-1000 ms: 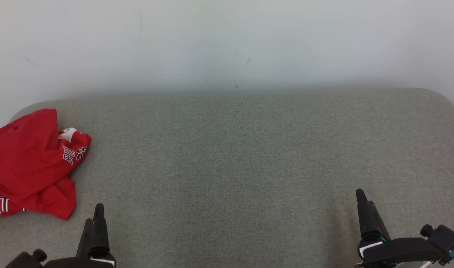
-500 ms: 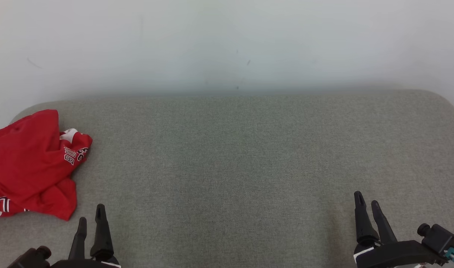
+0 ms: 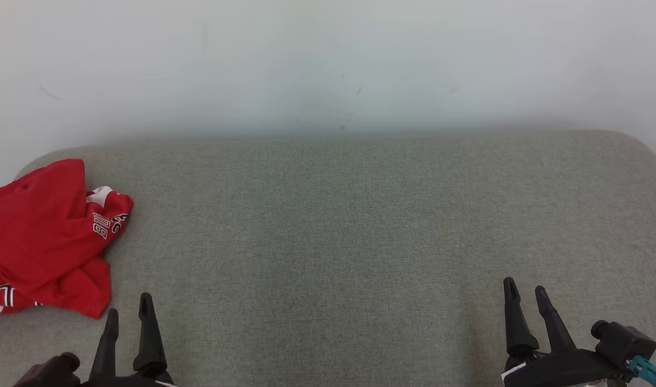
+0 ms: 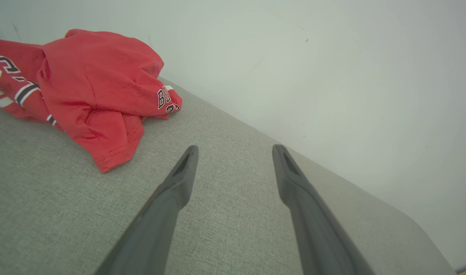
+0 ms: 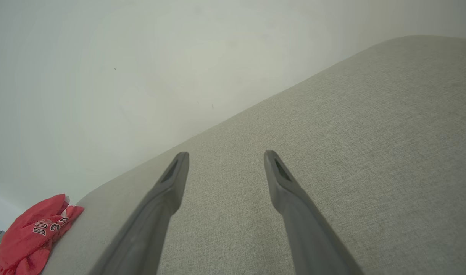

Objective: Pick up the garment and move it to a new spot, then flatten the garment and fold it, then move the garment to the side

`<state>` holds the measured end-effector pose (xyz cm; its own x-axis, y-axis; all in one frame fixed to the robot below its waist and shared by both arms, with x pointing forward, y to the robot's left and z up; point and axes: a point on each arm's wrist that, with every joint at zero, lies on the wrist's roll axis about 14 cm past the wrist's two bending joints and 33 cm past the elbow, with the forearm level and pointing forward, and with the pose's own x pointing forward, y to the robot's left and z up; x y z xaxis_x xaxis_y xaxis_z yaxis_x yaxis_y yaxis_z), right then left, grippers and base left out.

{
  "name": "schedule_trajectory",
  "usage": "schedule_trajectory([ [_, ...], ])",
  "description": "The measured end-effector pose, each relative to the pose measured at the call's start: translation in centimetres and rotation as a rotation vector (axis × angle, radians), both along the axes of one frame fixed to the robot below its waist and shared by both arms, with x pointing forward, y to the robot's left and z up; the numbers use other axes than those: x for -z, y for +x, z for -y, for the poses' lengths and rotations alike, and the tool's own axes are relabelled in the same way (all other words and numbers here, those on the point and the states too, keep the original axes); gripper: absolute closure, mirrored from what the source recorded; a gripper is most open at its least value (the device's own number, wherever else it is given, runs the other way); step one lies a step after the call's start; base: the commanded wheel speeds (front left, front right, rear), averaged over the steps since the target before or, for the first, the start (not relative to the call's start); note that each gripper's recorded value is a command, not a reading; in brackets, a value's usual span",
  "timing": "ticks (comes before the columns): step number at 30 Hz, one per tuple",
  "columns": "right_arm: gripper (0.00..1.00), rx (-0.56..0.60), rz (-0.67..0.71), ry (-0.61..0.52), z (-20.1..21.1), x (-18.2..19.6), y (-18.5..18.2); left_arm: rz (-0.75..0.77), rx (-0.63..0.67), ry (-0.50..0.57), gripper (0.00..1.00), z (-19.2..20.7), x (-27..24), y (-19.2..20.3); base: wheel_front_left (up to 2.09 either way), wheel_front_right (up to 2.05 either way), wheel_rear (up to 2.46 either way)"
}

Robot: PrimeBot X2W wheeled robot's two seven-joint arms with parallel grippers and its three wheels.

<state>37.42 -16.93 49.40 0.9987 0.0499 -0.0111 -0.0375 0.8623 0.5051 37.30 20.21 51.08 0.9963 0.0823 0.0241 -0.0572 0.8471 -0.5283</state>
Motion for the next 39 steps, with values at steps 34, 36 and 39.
schedule_trajectory([
  [34, 0.00, -0.017, 0.103, -0.323, -0.1, -1.6, -0.1, 0.111, 0.068, 0.365, 0.00, 1.0, -2.4, -0.5, 0.00, 0.00, 0.00],
  [36, 0.00, -0.017, 0.107, -0.332, -0.1, -1.7, -0.2, 0.115, 0.069, 0.379, 0.00, 1.0, -2.5, -0.7, 0.00, 0.00, 0.00],
  [39, 0.00, -0.020, 0.114, -0.355, -0.2, -1.7, -0.2, 0.117, 0.071, 0.406, 0.00, 1.0, -2.5, -0.8, 0.00, 0.00, 0.00],
])
